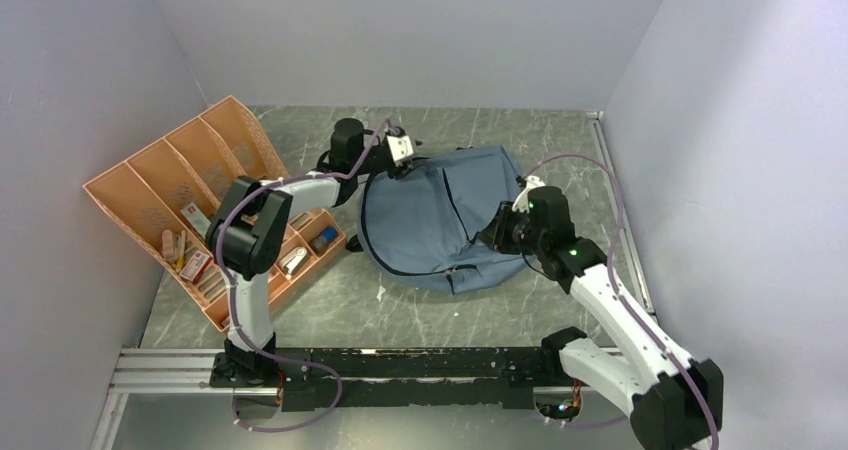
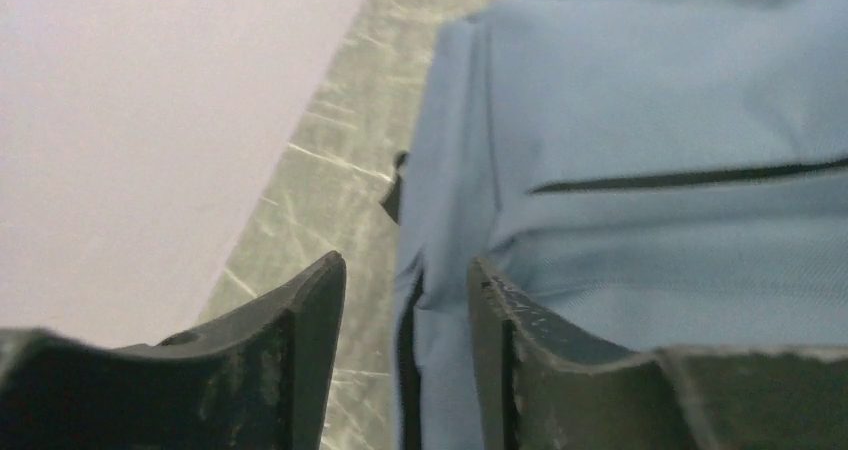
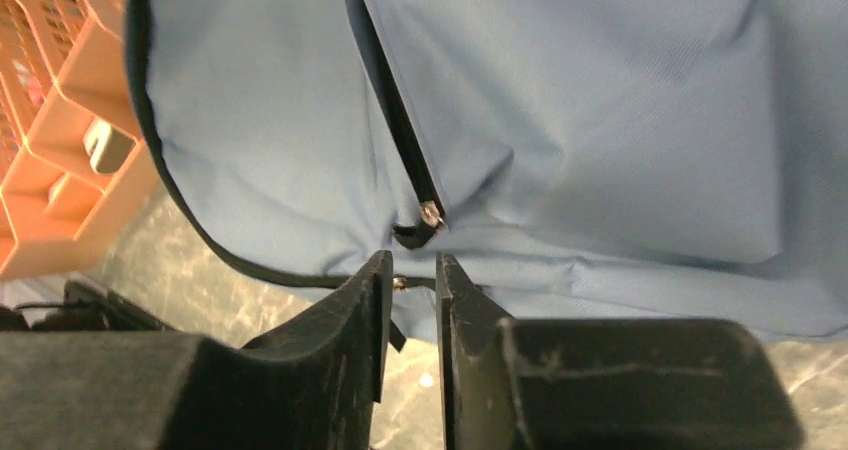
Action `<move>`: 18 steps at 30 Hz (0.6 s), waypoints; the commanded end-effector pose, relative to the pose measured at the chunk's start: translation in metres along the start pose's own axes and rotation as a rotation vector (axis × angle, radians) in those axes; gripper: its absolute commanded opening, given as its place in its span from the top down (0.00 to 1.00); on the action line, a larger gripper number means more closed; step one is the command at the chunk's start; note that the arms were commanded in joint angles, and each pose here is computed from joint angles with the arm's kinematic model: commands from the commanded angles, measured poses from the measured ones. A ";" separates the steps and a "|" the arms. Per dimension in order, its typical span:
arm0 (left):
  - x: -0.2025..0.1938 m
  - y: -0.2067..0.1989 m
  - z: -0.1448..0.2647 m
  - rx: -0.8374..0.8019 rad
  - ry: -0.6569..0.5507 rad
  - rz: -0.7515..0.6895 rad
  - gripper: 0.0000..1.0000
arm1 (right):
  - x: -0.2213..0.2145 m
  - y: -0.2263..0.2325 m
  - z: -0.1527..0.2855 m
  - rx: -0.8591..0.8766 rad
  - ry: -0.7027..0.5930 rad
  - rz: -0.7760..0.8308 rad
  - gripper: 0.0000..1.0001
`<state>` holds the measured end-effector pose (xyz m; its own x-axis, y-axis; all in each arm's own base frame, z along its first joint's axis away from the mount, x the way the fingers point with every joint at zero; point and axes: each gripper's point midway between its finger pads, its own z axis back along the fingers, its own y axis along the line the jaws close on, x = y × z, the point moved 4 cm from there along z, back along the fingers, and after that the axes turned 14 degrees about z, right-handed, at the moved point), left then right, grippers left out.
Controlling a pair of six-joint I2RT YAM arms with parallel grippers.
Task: Pack the student bag
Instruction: Zip the student bag at the center of the board, then move the student bag to the center of the board.
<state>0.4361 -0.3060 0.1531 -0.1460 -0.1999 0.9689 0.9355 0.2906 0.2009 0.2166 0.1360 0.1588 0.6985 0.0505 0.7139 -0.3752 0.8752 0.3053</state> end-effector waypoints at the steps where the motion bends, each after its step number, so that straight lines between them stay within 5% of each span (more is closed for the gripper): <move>1: 0.095 0.016 0.025 0.132 -0.267 0.011 0.37 | 0.031 -0.008 0.014 -0.102 -0.195 0.005 0.69; 3: 0.110 0.015 0.033 0.168 -0.308 0.083 0.23 | 0.037 -0.012 0.020 -0.139 -0.231 0.004 0.64; 9: 0.128 0.016 0.058 0.320 -0.318 0.391 0.10 | 0.055 -0.028 0.036 -0.296 -0.325 -0.038 0.51; 15: 0.107 0.016 0.088 0.569 -0.082 0.765 0.03 | 0.068 -0.032 0.038 -0.339 -0.313 0.027 0.22; 18: 0.108 0.013 0.109 0.611 0.003 0.839 0.03 | 0.071 -0.041 0.038 -0.409 -0.279 0.033 0.18</move>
<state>0.4085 -0.2529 0.2872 0.2748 0.2438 0.9301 0.6472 0.6684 -0.3665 0.2490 0.0969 0.2097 0.4914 -0.0398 0.8700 -0.1481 0.9806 0.1285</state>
